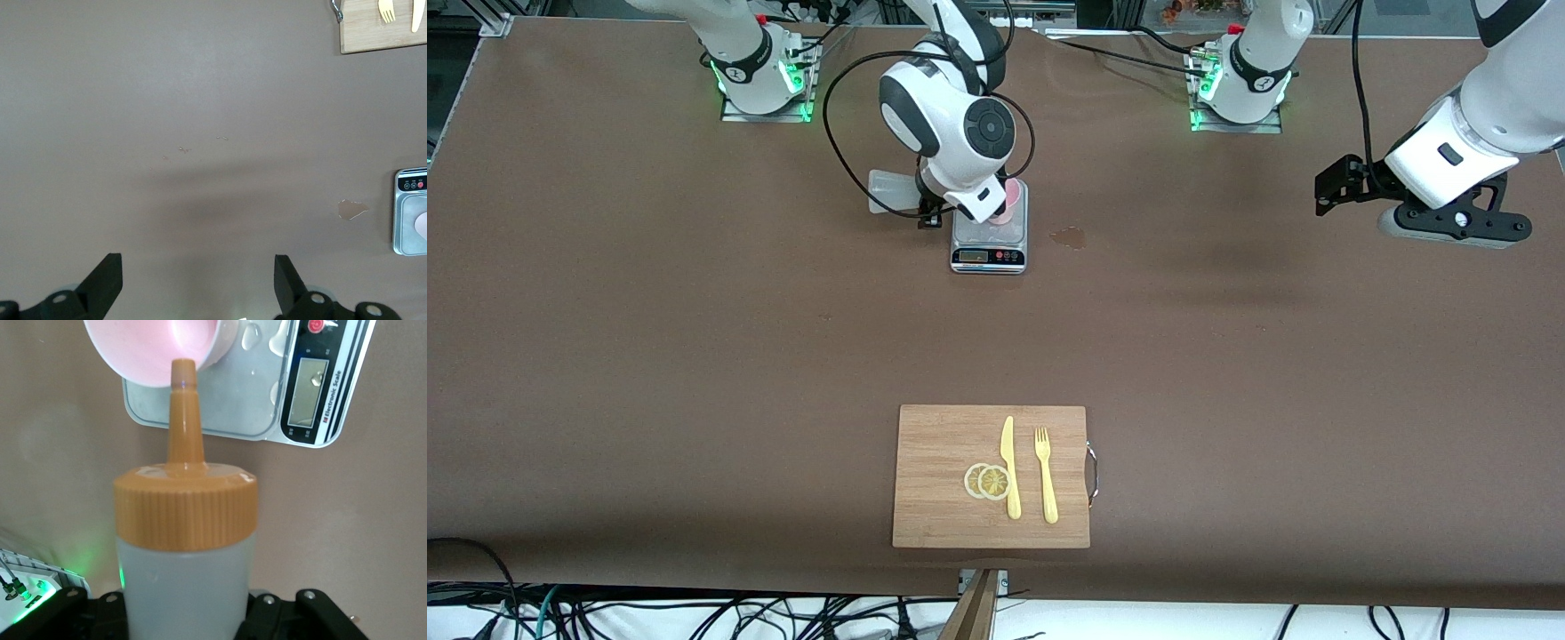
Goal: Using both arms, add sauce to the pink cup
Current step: 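Tilt the bottle nozzle into the pink cup with the right gripper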
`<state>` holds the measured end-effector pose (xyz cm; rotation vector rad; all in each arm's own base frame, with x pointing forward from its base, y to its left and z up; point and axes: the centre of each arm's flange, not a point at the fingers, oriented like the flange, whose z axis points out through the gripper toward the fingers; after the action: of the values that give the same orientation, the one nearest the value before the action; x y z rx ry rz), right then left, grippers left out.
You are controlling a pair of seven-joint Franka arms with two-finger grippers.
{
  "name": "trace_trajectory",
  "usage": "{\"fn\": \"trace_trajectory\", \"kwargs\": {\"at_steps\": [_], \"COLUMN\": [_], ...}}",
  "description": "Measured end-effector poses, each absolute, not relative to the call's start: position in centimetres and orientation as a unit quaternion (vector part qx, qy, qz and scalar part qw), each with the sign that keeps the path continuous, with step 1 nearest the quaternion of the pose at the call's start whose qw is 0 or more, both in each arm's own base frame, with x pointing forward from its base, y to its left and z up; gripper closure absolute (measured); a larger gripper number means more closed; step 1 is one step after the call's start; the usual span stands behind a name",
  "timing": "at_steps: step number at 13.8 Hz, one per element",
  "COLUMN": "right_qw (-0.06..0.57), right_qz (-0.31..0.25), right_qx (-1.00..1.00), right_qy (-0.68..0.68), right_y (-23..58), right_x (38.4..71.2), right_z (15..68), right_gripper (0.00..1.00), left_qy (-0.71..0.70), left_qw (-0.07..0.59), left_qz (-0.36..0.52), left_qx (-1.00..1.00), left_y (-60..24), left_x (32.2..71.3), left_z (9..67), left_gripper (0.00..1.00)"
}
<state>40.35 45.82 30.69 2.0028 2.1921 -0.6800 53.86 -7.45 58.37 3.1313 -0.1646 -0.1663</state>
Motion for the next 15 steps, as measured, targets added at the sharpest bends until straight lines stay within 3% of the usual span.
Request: {"fn": "trace_trajectory", "kwargs": {"at_steps": [11,13,15], "right_qw": [0.098,0.09,0.045], "right_qz": [-0.242,-0.241,-0.242], "right_qx": [0.655,0.658,0.666], "right_qy": [0.71,0.708,0.704], "right_y": [48.0,48.1,47.7], "right_x": [39.4,39.5,40.1], "right_z": [30.3,30.4,30.7], "right_gripper": [0.78,0.78,0.78], "left_qy": [-0.043,-0.04,-0.04], "left_qw": [0.001,0.001,0.001], "left_qz": [-0.053,-0.053,-0.053], "left_qx": [0.998,0.998,0.998], "left_y": [-6.5,-6.2,-6.1], "left_x": [54.0,54.0,54.0], "left_z": [58.4,58.4,58.4], "left_gripper": [0.0,0.0,0.0]}}
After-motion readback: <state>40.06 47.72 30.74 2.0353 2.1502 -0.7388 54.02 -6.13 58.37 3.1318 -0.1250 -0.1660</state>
